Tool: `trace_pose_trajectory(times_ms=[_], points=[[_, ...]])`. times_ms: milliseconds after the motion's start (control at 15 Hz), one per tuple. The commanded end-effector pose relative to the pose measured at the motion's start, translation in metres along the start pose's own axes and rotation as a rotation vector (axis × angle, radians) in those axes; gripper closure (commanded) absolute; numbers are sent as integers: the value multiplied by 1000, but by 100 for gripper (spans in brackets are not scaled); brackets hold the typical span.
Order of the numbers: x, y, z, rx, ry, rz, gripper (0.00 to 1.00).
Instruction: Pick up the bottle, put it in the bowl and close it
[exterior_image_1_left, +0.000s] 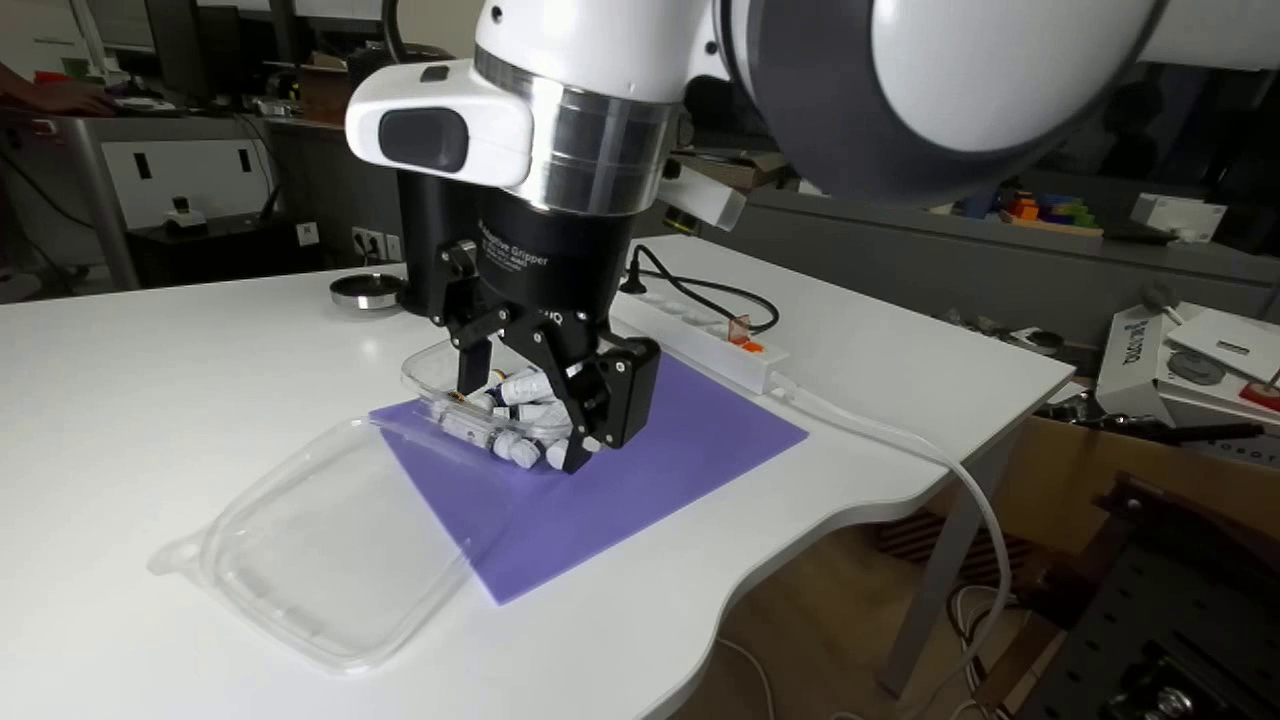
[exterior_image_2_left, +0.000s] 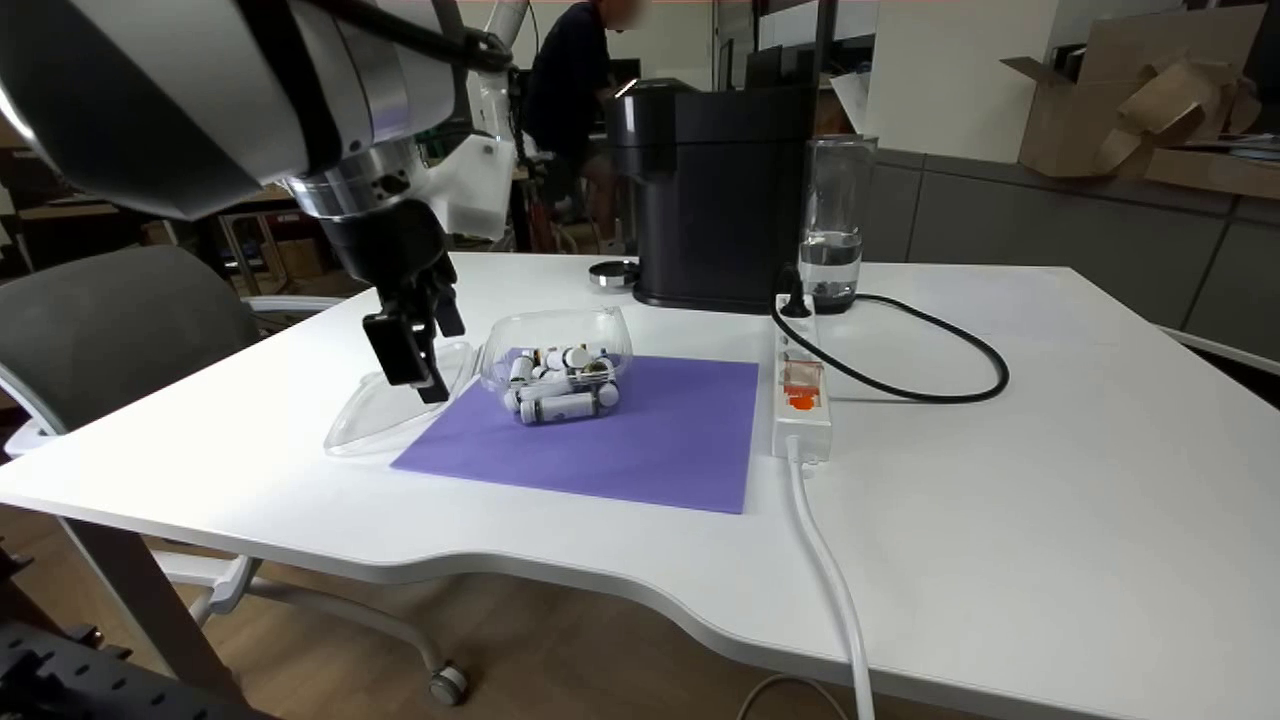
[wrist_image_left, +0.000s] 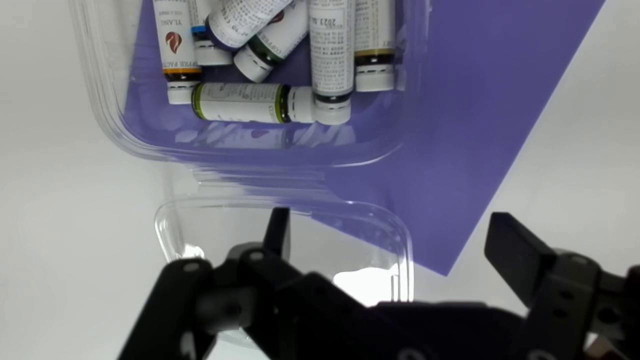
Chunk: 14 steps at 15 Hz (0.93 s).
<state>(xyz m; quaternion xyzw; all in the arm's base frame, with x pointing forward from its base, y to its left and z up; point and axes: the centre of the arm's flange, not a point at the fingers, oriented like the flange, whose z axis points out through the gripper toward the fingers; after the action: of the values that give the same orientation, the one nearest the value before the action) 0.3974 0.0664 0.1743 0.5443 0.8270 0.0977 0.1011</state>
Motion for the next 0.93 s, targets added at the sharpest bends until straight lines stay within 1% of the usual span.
trace_pose_trajectory(times_ms=[0,267,600,867], points=[[9,0,36,-30,-1,-90,0],[26,2,47,-36,39,-155,0],[44,-9,55,-19,82,-215,0],[50,-14,64,-26,87,-247,0]])
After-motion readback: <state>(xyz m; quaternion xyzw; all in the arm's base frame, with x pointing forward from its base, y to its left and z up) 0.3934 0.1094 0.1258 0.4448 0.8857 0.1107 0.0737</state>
